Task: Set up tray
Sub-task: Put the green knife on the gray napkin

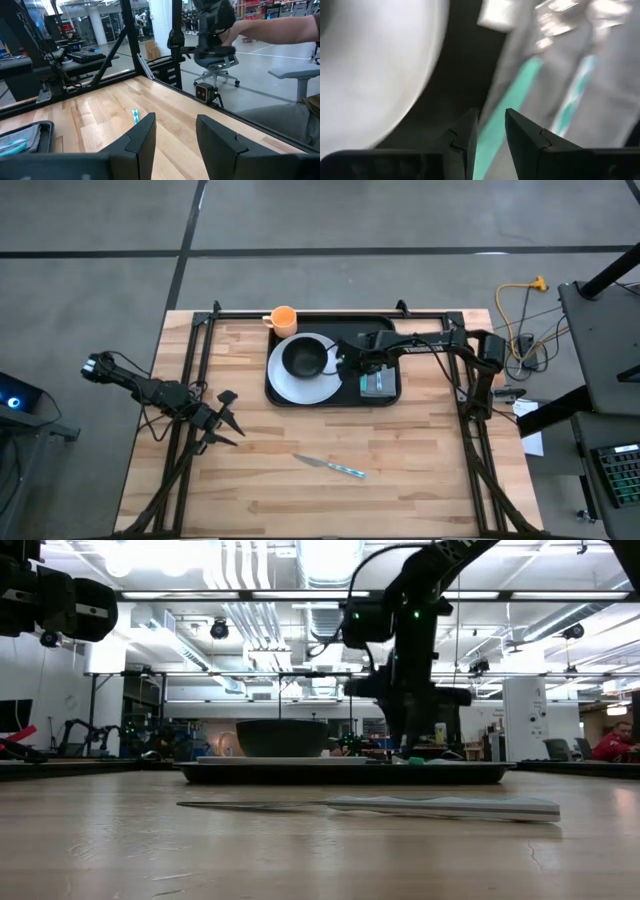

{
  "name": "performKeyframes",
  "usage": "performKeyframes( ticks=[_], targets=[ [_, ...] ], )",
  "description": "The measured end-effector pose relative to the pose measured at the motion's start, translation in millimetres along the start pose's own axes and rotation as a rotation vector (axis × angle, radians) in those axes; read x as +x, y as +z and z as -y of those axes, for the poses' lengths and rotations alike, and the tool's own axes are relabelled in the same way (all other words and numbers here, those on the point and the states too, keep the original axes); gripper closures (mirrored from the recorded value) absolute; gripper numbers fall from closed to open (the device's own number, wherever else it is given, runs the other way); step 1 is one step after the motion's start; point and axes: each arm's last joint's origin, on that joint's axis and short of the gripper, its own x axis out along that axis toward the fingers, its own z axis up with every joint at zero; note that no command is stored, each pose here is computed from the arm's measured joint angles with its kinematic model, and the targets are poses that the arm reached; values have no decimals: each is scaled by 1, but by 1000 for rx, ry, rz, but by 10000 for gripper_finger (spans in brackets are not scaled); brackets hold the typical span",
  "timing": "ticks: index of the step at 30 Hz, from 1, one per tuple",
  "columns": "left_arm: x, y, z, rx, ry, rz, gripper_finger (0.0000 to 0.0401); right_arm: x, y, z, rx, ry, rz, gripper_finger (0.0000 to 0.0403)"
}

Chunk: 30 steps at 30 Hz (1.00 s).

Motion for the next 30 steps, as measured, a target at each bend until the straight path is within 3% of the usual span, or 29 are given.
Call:
performKeyframes(
  ticks=[6,14,23,30],
  targets=[
    [0,0,0,0,0,0,279,-13,-31,-24,-231,125,-106,320],
    [0,0,0,0,0,0,279,-37,-98,-56,-494,214,-120,330],
    [0,0,0,0,0,0,279,-49,-162,-82,-649,377,-83,330],
    [0,0,0,0,0,0,279,-25,-198,-102,-777,358,-136,330]
  ],
)
